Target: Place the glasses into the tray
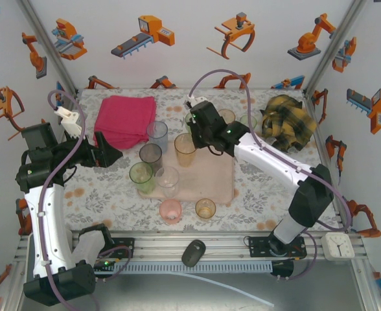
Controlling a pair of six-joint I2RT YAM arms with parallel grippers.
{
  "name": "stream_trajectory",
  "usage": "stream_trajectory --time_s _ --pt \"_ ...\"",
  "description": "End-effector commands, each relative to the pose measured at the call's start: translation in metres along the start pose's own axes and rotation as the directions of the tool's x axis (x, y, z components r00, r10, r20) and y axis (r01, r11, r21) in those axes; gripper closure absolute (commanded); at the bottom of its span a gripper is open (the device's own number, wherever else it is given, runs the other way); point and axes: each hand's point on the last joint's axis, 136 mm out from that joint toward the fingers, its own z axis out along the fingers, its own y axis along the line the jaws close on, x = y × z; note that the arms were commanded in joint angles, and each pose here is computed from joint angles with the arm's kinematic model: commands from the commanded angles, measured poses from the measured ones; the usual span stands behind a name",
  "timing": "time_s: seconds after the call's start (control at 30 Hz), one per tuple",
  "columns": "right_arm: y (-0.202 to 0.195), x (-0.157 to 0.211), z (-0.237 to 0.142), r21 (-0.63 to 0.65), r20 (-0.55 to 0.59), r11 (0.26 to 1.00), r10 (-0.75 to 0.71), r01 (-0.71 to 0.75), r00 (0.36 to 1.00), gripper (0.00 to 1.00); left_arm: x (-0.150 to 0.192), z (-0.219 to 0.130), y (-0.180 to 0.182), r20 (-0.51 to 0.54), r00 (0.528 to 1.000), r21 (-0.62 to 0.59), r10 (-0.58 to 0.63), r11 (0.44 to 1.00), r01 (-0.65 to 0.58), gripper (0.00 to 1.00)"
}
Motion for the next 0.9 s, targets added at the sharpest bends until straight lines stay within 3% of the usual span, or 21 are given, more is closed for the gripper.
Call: stream_trajectory --time_s 0.0,0.87 --pt "0.01 -0.021 0.002 -0.012 0.052 1.0 -0.005 0.006 0.999 0.97 -0.005 -0.002 -0.007 0.022 1.0 0.033 0.001 0.999 -0.001 0.02" --pt "0.031 -0.001 0.048 -0.029 -0.041 0.999 -0.038 0.037 0.998 0.96 -0.004 -0.002 -0.011 0.02 1.0 0.061 -0.001 0.998 0.0 0.02"
